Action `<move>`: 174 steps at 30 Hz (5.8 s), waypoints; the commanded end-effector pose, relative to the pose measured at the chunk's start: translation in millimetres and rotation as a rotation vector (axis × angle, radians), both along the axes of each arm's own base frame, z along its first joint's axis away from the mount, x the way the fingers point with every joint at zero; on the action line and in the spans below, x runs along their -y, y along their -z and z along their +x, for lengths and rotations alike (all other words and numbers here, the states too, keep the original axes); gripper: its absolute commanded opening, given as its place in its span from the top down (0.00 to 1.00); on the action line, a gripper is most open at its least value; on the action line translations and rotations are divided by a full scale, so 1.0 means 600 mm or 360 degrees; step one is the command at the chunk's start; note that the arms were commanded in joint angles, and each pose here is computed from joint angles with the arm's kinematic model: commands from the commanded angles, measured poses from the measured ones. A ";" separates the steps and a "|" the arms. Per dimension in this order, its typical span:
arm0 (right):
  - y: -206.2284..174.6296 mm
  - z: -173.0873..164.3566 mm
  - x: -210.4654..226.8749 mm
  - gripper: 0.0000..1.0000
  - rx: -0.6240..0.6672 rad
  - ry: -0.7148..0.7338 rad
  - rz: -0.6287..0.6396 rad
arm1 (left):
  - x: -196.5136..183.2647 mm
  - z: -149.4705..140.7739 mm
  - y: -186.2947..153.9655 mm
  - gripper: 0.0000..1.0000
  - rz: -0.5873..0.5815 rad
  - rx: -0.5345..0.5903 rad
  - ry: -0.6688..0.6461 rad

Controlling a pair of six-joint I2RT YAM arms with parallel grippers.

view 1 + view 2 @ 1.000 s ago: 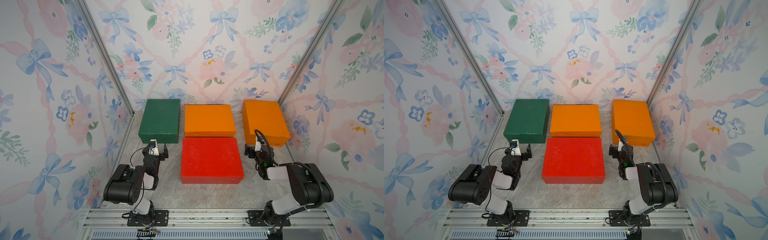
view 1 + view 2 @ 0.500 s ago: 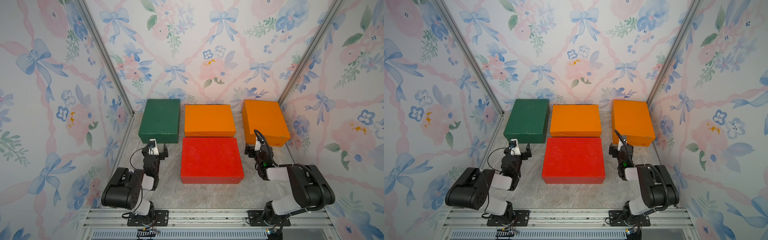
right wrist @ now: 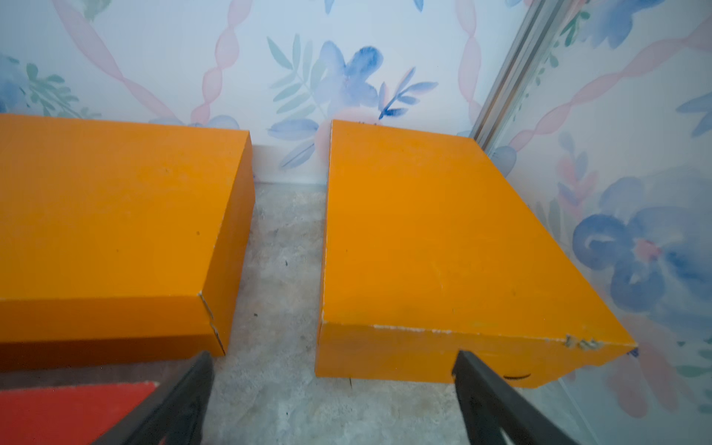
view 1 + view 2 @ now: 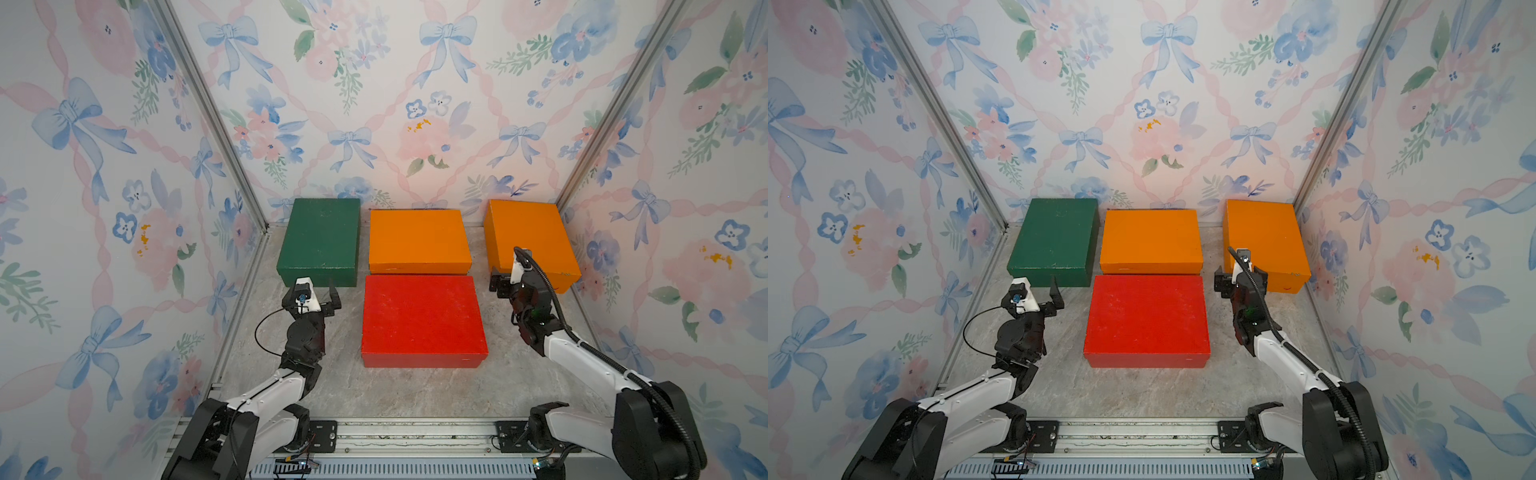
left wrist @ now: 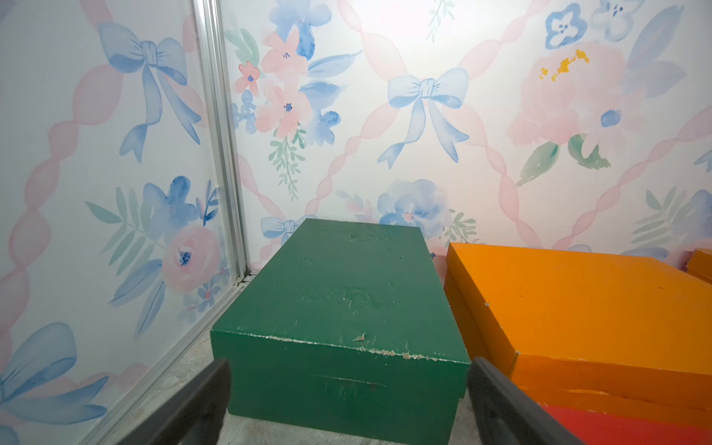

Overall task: Stack the shoeboxes
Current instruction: Pick up the shoebox from the center of the board.

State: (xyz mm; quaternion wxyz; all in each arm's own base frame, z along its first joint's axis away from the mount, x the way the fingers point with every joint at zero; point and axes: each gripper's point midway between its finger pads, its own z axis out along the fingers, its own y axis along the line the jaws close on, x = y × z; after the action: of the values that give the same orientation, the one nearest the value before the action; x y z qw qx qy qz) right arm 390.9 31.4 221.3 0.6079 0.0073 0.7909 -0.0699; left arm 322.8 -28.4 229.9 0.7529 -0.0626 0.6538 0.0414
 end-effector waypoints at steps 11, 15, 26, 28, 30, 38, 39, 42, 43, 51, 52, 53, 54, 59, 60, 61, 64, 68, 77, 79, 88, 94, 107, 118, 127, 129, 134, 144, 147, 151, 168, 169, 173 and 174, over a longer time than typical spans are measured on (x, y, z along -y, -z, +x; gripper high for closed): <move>-0.048 -0.104 0.042 0.03 -0.0036 0.0217 0.0592 | 0.042 0.013 -0.007 0.02 -0.0146 -0.0246 -0.0042; -0.037 -0.108 0.022 0.03 -0.0286 0.0117 0.0547 | 0.075 0.036 0.013 0.02 -0.0152 -0.0442 0.0047; 0.000 -0.111 -0.078 0.03 -0.0785 -0.0278 0.0560 | 0.162 0.064 0.029 0.02 -0.0289 -0.0840 0.0355; 0.008 -0.118 -0.091 0.03 -0.0818 -0.0341 0.0572 | 0.182 0.058 0.037 0.02 -0.0330 -0.0895 0.0467; 0.013 -0.126 -0.109 0.03 -0.0830 -0.0424 0.0578 | 0.198 0.051 0.050 0.02 -0.0376 -0.0960 0.0546; 0.045 -0.146 -0.125 0.03 -0.1006 -0.0432 0.0524 | 0.217 0.028 0.150 0.02 -0.0488 -0.1274 0.0596; 0.055 -0.147 -0.127 0.03 -0.1065 -0.0425 0.0522 | 0.216 0.025 0.159 0.02 -0.0494 -0.1298 0.0590; 0.082 -0.150 -0.138 0.03 -0.1163 -0.0454 0.0568 | 0.208 0.012 0.181 0.02 -0.0512 -0.1350 0.0553; 0.089 -0.150 -0.141 0.03 -0.1178 -0.0456 0.0591 | 0.207 0.009 0.184 0.02 -0.0520 -0.1360 0.0552; 0.122 -0.150 -0.154 0.03 -0.1301 -0.0402 0.0753 | 0.217 -0.010 0.196 0.02 -0.0514 -0.1423 0.0643; 0.126 -0.151 -0.157 0.03 -0.1309 -0.0413 0.0762 | 0.219 -0.012 0.196 0.02 -0.0516 -0.1429 0.0659; 0.129 -0.153 -0.157 0.03 -0.1314 -0.0419 0.0763 | 0.221 -0.015 0.198 0.02 -0.0520 -0.1437 0.0668; 0.134 -0.155 -0.157 0.03 -0.1325 -0.0418 0.0758 | 0.222 -0.016 0.198 0.02 -0.0529 -0.1440 0.0678; 0.159 -0.164 -0.148 0.03 -0.1398 -0.0375 0.0736 | 0.227 -0.022 0.198 0.02 -0.0567 -0.1453 0.0706; 0.164 -0.166 -0.146 0.03 -0.1408 -0.0368 0.0735 | 0.229 -0.023 0.197 0.02 -0.0576 -0.1454 0.0717; 0.169 -0.167 -0.144 0.03 -0.1417 -0.0362 0.0735 | 0.231 -0.024 0.195 0.02 -0.0582 -0.1455 0.0731; 0.177 -0.172 -0.147 0.02 -0.1430 -0.0382 0.0754 | 0.237 -0.031 0.192 0.02 -0.0609 -0.1462 0.0774; 0.182 -0.174 -0.159 0.01 -0.1435 -0.0435 0.0815 | 0.245 -0.039 0.191 0.02 -0.0645 -0.1478 0.0821; 0.190 -0.171 -0.167 0.06 -0.1421 -0.0475 0.0853 | 0.245 -0.056 0.197 0.02 -0.0678 -0.1495 0.0851; 0.191 -0.170 -0.171 0.07 -0.1422 -0.0493 0.0872 | 0.247 -0.058 0.196 0.02 -0.0687 -0.1499 0.0865; 0.200 -0.172 -0.193 0.14 -0.1453 -0.0570 0.0976 | 0.261 -0.065 0.196 0.06 -0.0711 -0.1531 0.0931; 0.202 -0.175 -0.202 0.19 -0.1474 -0.0599 0.0994 | 0.267 -0.069 0.196 0.14 -0.0720 -0.1543 0.0959; 0.181 -0.176 -0.222 0.37 -0.1447 -0.0665 0.1048 | 0.301 -0.072 0.159 0.30 -0.0704 -0.1484 0.1081; 0.135 -0.173 -0.226 0.38 -0.1339 -0.0708 0.1060 | 0.330 -0.076 0.102 0.33 -0.0699 -0.1366 0.1203; 0.105 -0.174 -0.232 0.39 -0.1281 -0.0744 0.1064 | 0.335 -0.082 0.069 0.34 -0.0728 -0.1291 0.1239; 0.100 -0.175 -0.232 0.39 -0.1272 -0.0751 0.1063 | 0.337 -0.082 0.062 0.35 -0.0734 -0.1279 0.1248; 0.088 -0.178 -0.235 0.39 -0.1246 -0.0765 0.1071 | 0.349 -0.084 0.031 0.35 -0.0738 -0.1220 0.1294; 0.056 -0.182 -0.247 0.40 -0.1201 -0.0823 0.1061 | 0.363 -0.091 -0.020 0.35 -0.0750 -0.1119 0.1361; 0.041 -0.181 -0.249 0.41 -0.1177 -0.0838 0.1061 | 0.364 -0.092 -0.036 0.35 -0.0757 -0.1083 0.1374; 0.021 -0.181 -0.251 0.41 -0.1141 -0.0858 0.1058 | 0.366 -0.092 -0.055 0.36 -0.0765 -0.1046 0.1391; -0.040 -0.175 -0.253 0.42 -0.1051 -0.0914 0.1023 | 0.384 -0.070 -0.122 0.36 -0.0747 -0.0924 0.1418; -0.042 -0.173 -0.254 0.42 -0.1048 -0.0917 0.1019 | 0.386 -0.068 -0.124 0.36 -0.0747 -0.0921 0.1418; -0.050 -0.168 -0.256 0.42 -0.1040 -0.0923 0.1012 | 0.389 -0.064 -0.136 0.37 -0.0747 -0.0902 0.1426; -0.052 -0.166 -0.257 0.42 -0.1037 -0.0925 0.1012 | 0.390 -0.063 -0.140 0.37 -0.0745 -0.0895 0.1427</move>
State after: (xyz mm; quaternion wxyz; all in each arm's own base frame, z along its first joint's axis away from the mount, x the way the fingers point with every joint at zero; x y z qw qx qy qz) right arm 311.9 142.9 237.9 0.3248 0.0315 0.9038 0.2770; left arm 305.0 -202.5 238.7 0.4397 -0.0211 0.8565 -0.2696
